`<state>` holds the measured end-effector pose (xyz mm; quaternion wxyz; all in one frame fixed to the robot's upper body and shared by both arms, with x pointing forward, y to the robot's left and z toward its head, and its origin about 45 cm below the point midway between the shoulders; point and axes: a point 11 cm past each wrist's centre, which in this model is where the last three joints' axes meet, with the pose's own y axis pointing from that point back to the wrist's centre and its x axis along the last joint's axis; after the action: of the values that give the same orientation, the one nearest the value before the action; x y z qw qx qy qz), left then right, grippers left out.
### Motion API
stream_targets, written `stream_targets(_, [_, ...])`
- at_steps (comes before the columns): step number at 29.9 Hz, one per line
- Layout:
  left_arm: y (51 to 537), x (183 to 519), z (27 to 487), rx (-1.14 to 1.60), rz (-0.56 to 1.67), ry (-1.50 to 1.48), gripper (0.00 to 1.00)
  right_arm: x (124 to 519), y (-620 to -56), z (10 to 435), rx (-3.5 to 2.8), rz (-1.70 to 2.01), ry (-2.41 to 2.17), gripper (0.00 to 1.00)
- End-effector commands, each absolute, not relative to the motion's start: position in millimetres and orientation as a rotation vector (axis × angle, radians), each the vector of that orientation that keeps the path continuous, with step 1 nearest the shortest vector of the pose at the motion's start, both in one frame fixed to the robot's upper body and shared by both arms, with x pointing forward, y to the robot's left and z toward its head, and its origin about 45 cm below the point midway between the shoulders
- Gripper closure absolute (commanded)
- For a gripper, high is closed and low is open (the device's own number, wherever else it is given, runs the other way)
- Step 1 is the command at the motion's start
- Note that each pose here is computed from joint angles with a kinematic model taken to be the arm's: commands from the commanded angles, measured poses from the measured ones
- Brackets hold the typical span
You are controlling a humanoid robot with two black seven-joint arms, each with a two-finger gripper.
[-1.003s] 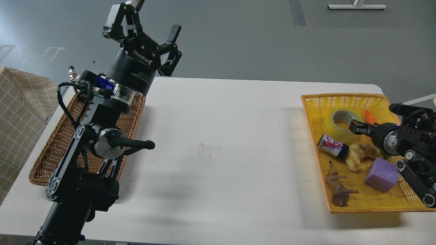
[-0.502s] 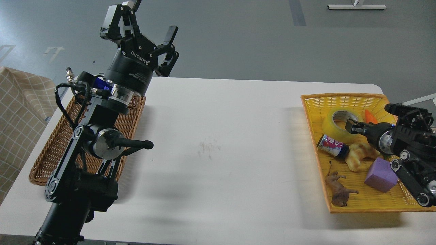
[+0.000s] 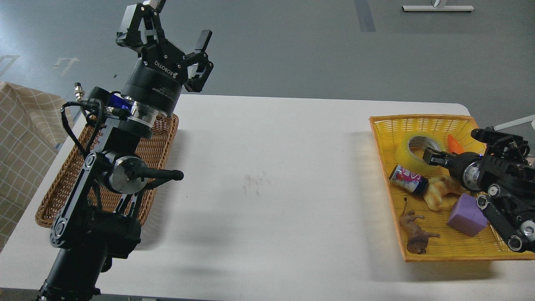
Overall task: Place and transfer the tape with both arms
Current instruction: 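Close the right gripper on the yellow tape roll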
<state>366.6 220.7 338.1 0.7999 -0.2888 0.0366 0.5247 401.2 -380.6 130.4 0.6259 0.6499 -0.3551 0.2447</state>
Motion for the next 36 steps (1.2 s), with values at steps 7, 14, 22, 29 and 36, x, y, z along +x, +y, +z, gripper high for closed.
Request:
stream_targets(7, [223,367,337,-0.613,1.137,0.08,0.02,403,-374,129,1.52,0.542,-0.837,0.36])
stream_targets(14, [226,368,337,-0.602,1.143,0.072,0.02,402,-374,128,1.52,0.541,-0.829,0.4])
stream_targets(22, [229,369,335,-0.586,1.149,0.064,0.02,400,-381,124,1.503,0.521,-0.826,0.41])
stream_targets(29, [230,369,336,-0.59,1.149,0.061,0.02,398,-381,119,1.5,0.503,-0.818,0.67])
stream_targets(36, [230,368,336,-0.6,1.152,0.061,0.02,398,-380,118,1.502,0.502,-0.819,0.89])
